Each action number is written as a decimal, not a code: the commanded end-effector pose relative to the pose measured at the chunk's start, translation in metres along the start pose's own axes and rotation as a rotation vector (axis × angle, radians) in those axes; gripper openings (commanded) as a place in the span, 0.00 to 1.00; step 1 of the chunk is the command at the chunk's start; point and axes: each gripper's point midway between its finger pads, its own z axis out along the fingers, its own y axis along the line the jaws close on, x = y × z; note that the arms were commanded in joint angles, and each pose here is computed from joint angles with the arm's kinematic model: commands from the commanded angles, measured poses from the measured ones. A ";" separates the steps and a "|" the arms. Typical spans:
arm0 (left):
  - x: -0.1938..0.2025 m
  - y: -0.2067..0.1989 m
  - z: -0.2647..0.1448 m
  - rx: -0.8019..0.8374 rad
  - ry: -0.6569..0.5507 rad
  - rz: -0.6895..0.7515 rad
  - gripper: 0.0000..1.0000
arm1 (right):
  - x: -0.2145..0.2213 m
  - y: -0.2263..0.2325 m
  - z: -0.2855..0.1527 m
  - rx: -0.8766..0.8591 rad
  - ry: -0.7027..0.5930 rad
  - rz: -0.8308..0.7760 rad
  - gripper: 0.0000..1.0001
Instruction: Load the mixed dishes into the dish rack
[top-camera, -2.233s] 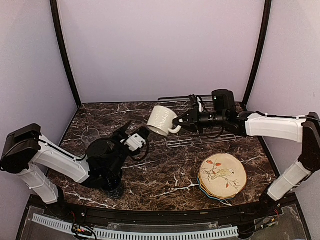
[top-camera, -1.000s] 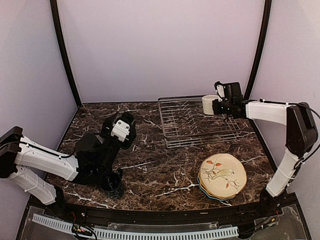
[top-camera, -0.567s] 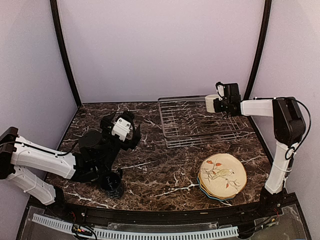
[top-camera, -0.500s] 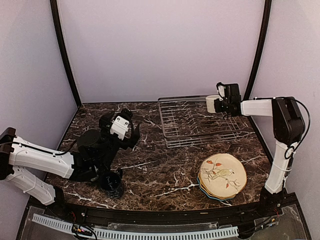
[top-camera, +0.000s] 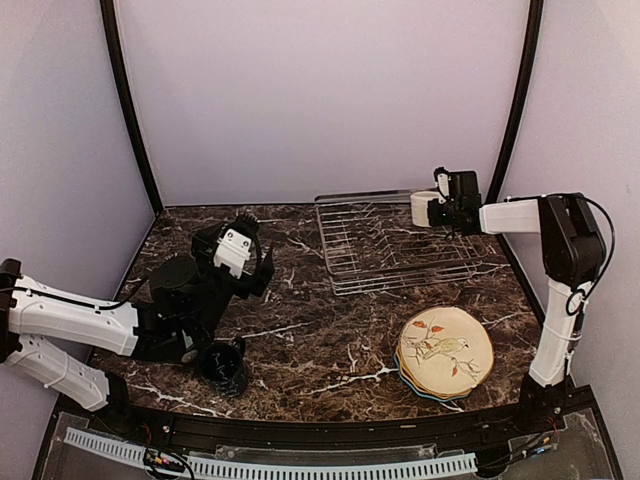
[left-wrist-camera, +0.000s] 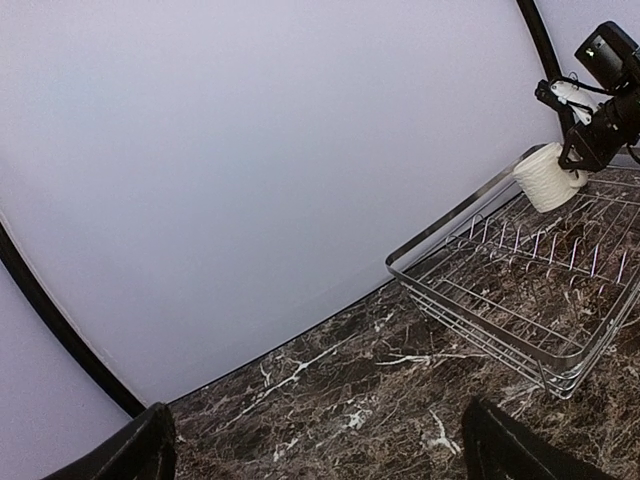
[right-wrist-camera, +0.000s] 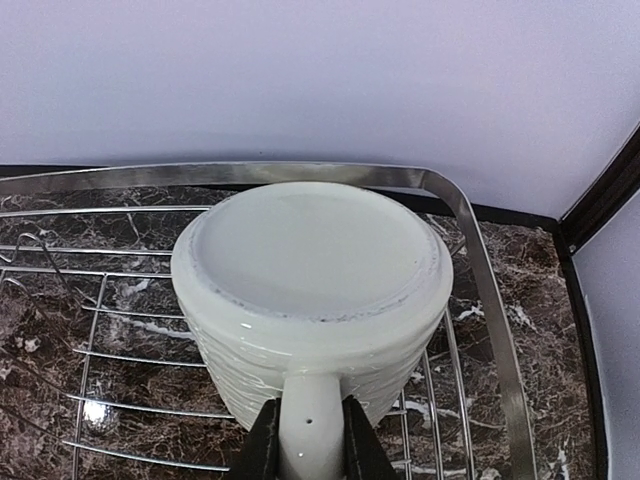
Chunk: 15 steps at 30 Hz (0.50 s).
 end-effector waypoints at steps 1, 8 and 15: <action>-0.016 0.021 -0.004 -0.041 0.011 -0.053 0.99 | -0.006 0.010 -0.004 -0.061 -0.038 0.085 0.00; -0.025 0.039 -0.012 -0.056 0.019 -0.061 0.99 | 0.034 0.011 0.000 -0.047 0.062 0.140 0.06; -0.024 0.059 -0.020 -0.072 0.108 -0.066 0.99 | 0.050 0.009 -0.001 -0.031 0.099 0.144 0.19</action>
